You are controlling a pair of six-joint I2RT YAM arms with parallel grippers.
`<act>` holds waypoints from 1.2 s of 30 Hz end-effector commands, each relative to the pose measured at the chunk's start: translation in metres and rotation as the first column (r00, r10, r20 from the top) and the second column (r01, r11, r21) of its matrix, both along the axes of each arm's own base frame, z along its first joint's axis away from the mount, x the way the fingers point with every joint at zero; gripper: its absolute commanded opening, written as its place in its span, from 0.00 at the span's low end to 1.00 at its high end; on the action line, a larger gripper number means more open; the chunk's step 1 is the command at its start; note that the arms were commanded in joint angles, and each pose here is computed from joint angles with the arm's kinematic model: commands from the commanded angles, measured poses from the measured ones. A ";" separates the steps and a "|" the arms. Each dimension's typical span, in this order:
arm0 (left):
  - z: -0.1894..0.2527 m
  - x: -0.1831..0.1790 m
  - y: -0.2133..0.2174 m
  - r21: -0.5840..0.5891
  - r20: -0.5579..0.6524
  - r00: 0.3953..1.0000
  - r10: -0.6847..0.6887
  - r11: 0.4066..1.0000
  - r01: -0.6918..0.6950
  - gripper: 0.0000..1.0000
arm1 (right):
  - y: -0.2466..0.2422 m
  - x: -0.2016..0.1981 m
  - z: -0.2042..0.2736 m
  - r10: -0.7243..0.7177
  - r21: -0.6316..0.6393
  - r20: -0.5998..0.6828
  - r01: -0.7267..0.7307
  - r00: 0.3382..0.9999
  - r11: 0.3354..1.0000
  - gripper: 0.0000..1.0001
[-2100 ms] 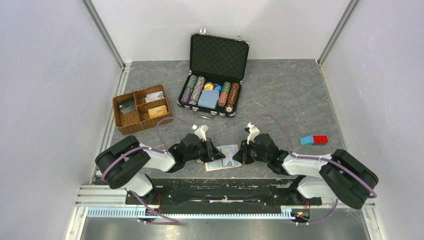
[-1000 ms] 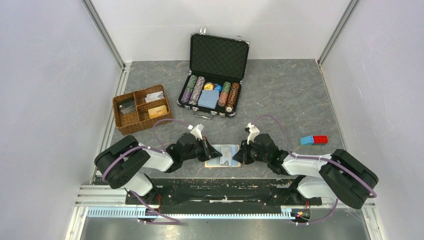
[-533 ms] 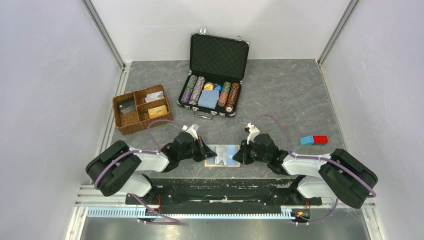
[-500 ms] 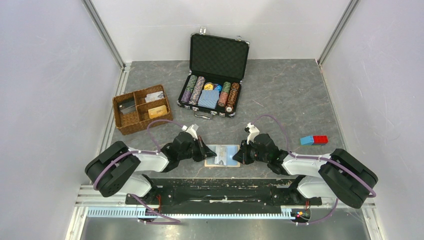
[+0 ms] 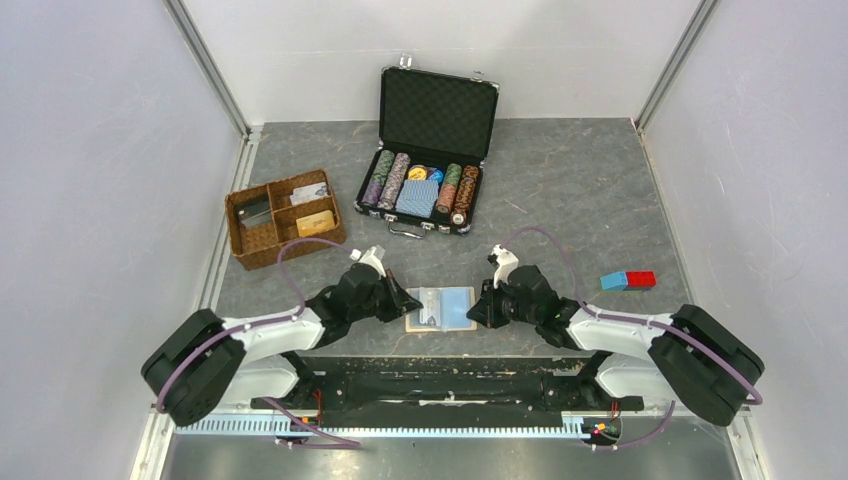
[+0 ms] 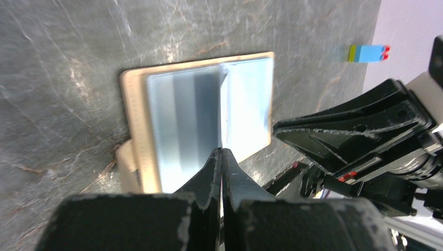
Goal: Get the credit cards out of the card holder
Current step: Remove the credit card from the card holder, then place the credit card in the storage box.
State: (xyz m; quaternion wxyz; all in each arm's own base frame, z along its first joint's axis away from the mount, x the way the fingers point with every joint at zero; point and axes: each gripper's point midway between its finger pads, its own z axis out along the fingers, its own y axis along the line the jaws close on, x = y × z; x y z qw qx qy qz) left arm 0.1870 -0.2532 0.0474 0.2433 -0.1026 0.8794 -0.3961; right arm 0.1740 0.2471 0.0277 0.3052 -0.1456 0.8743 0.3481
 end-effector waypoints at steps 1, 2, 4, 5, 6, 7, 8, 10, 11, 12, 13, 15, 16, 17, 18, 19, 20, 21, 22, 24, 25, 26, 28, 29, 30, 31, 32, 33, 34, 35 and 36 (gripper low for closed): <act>0.015 0.014 0.015 0.012 0.087 0.994 0.070 0.997 -0.071 0.02 | 0.011 0.013 0.030 0.041 0.030 0.121 -0.045 0.992 0.999 0.12; 0.020 0.014 0.015 -0.007 0.096 0.992 0.078 0.997 -0.077 0.02 | 0.012 0.013 0.034 0.050 0.036 0.133 -0.055 0.990 0.998 0.12; 0.028 0.013 0.016 -0.035 0.104 0.990 0.091 0.996 -0.088 0.02 | 0.017 0.012 0.041 0.073 0.062 0.152 -0.083 0.986 0.995 0.12; 0.031 0.012 0.017 -0.043 0.105 0.990 0.095 0.995 -0.091 0.02 | 0.020 0.011 0.046 0.083 0.081 0.163 -0.098 0.983 0.992 0.12; 0.032 0.011 0.018 -0.047 0.105 0.990 0.098 0.994 -0.094 0.02 | 0.023 0.009 0.052 0.094 0.107 0.175 -0.114 0.980 0.988 0.12; 0.034 0.011 0.019 -0.047 0.103 0.989 0.103 0.994 -0.099 0.02 | 0.026 0.009 0.058 0.101 0.135 0.189 -0.127 0.977 0.983 0.13; 0.036 0.010 0.020 -0.051 0.103 0.989 0.107 0.993 -0.102 0.02 | 0.028 0.008 0.063 0.105 0.151 0.198 -0.136 0.975 0.979 0.14; 0.036 0.009 0.022 -0.041 0.090 0.989 0.113 0.993 -0.110 0.02 | 0.031 0.008 0.072 0.106 0.178 0.219 -0.147 0.970 0.973 0.17; 0.035 0.008 0.023 -0.033 0.083 0.990 0.116 0.993 -0.114 0.02 | 0.032 0.009 0.075 0.104 0.187 0.230 -0.149 0.967 0.971 0.20; 0.036 0.008 0.023 -0.038 0.086 0.990 0.112 0.993 -0.109 0.02 | 0.033 0.010 0.078 0.102 0.195 0.239 -0.151 0.966 0.969 0.22; 0.039 0.007 0.020 -0.056 0.093 0.991 0.101 0.994 -0.096 0.02 | 0.033 0.012 0.080 0.095 0.199 0.245 -0.146 0.965 0.969 0.25; 0.049 0.006 0.013 -0.136 0.118 0.989 0.092 0.988 -0.076 0.02 | 0.037 0.014 0.081 0.081 0.212 0.222 -0.129 0.972 0.969 0.32; 0.054 0.005 0.011 -0.173 0.125 0.988 0.093 0.982 -0.071 0.02 | 0.040 0.013 0.083 0.085 0.233 0.208 -0.134 0.974 0.963 0.35; 0.060 0.004 0.008 -0.213 0.135 0.987 0.091 0.975 -0.061 0.02 | 0.044 0.011 0.086 0.090 0.260 0.192 -0.139 0.977 0.956 0.39; 0.066 0.003 0.006 -0.244 0.143 0.986 0.087 0.968 -0.050 0.02 | 0.048 0.009 0.091 0.099 0.294 0.187 -0.152 0.977 0.944 0.44; 0.070 0.001 0.004 -0.264 0.148 0.986 0.082 0.964 -0.040 0.02 | 0.052 0.007 0.094 0.103 0.327 0.169 -0.155 0.980 0.932 0.49; 0.077 0.000 0.002 -0.288 0.159 0.985 0.074 0.957 -0.025 0.02 | 0.054 0.005 0.097 0.104 0.354 0.159 -0.155 0.982 0.922 0.53; 0.081 -0.001 0.000 -0.306 0.165 0.984 0.066 0.952 -0.013 0.02 | 0.057 0.005 0.101 0.100 0.386 0.149 -0.151 0.984 0.910 0.57; 0.087 -0.002 -0.001 -0.328 0.172 0.983 0.066 0.945 -0.006 0.02 | 0.058 0.004 0.103 0.099 0.408 0.138 -0.147 0.986 0.901 0.60; 0.096 -0.004 -0.001 -0.362 0.187 0.980 0.068 0.932 0.005 0.02 | 0.062 0.002 0.108 0.109 0.445 0.128 -0.155 0.986 0.882 0.65; 0.101 -0.005 -0.001 -0.376 0.196 0.978 0.069 0.926 0.010 0.02 | 0.064 0.001 0.111 0.114 0.458 0.128 -0.160 0.985 0.874 0.67; 0.104 -0.006 0.000 -0.384 0.203 0.977 0.072 0.923 0.012 0.02 | 0.066 0.003 0.112 0.114 0.463 0.124 -0.159 0.986 0.872 0.69; 0.111 -0.006 0.001 -0.400 0.219 0.973 0.078 0.916 0.017 0.02 | 0.069 0.002 0.113 0.121 0.477 0.116 -0.163 0.986 0.864 0.73; 0.112 -0.007 0.002 -0.405 0.223 0.971 0.081 0.914 0.016 0.02 | 0.070 0.001 0.114 0.128 0.488 0.110 -0.165 0.986 0.857 0.74; 0.114 -0.007 0.002 -0.410 0.226 0.971 0.083 0.912 0.018 0.02 | 0.071 0.000 0.116 0.137 0.499 0.108 -0.173 0.985 0.849 0.75; 0.115 -0.007 0.001 -0.414 0.228 0.970 0.081 0.910 0.021 0.02 | 0.073 -0.002 0.117 0.146 0.509 0.101 -0.178 0.984 0.842 0.75; 0.117 -0.008 0.001 -0.420 0.232 0.970 0.078 0.907 0.028 0.02 | 0.075 -0.003 0.119 0.155 0.521 0.102 -0.185 0.983 0.833 0.74; 0.118 -0.008 0.000 -0.426 0.235 0.969 0.076 0.904 0.032 0.02 | 0.076 -0.004 0.122 0.164 0.533 0.105 -0.195 0.981 0.823 0.73; 0.119 -0.009 -0.001 -0.430 0.235 0.969 0.073 0.902 0.036 0.02 | 0.077 -0.006 0.124 0.176 0.545 0.108 -0.206 0.978 0.813 0.71; 0.120 -0.009 -0.002 -0.431 0.236 0.970 0.067 0.901 0.042 0.02 | 0.078 -0.008 0.127 0.184 0.558 0.115 -0.216 0.976 0.801 0.66; 0.121 -0.009 -0.003 -0.432 0.236 0.970 0.062 0.901 0.047 0.02 | 0.079 -0.010 0.129 0.194 0.570 0.114 -0.224 0.974 0.791 0.59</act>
